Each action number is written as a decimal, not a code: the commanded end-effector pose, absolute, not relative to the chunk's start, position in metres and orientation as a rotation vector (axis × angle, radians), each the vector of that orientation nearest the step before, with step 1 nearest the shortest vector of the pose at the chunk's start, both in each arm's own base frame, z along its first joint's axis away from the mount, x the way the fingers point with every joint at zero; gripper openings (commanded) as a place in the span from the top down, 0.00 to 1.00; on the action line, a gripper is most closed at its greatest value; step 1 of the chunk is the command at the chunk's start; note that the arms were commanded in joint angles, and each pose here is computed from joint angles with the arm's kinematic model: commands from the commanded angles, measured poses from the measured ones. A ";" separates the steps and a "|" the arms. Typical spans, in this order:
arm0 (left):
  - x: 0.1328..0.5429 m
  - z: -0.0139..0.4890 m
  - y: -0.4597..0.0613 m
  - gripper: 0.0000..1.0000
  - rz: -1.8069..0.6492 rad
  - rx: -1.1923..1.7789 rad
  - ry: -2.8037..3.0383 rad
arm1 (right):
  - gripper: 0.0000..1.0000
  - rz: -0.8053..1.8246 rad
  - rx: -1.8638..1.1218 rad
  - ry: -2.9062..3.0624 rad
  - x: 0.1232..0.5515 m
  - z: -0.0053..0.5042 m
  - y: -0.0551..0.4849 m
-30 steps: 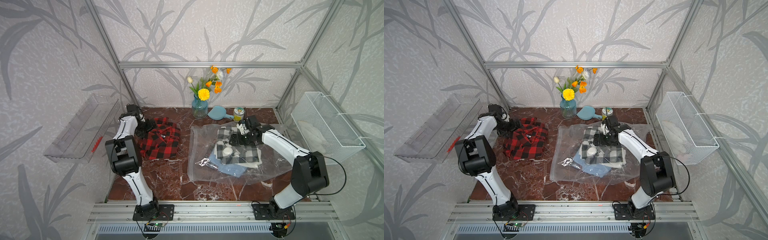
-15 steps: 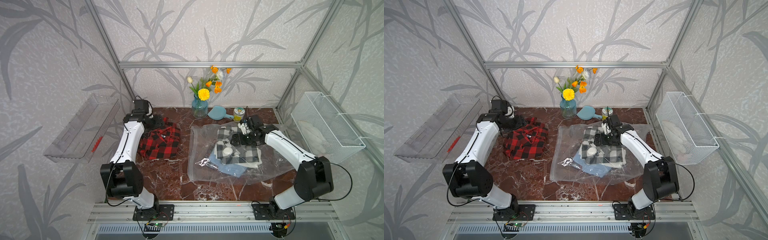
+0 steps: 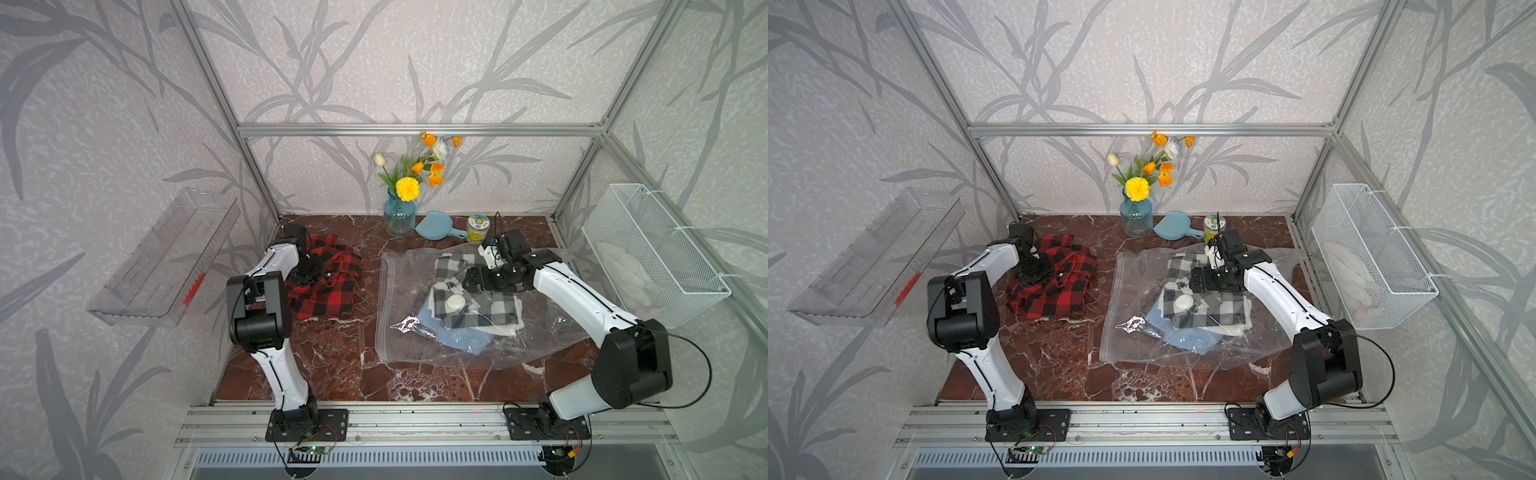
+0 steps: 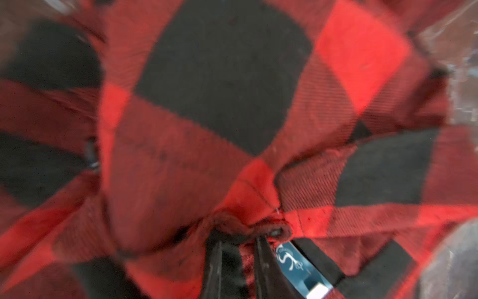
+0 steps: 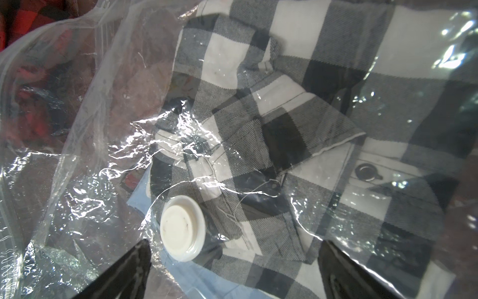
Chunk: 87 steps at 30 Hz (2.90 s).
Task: Take the shirt out of the vacuum bag
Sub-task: Place the shirt at the center of the board, then take out the shirt from the vacuum bag.
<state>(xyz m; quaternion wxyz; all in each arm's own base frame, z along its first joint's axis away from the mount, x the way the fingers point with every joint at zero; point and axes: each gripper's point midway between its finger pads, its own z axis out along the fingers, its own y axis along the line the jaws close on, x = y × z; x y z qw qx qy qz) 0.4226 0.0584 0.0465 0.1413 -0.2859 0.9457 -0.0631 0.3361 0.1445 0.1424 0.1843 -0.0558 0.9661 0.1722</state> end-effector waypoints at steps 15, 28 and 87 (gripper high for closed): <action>0.374 0.133 -0.062 0.39 -0.528 -0.555 2.674 | 0.00 0.462 -0.084 2.681 0.332 0.163 0.122; 0.369 0.090 -0.201 0.79 -1.073 -0.416 2.711 | 0.00 0.399 0.215 2.694 0.335 0.143 0.060; 0.366 0.080 -0.359 0.50 -1.332 0.011 2.733 | 0.03 0.436 0.248 2.785 0.331 0.094 0.059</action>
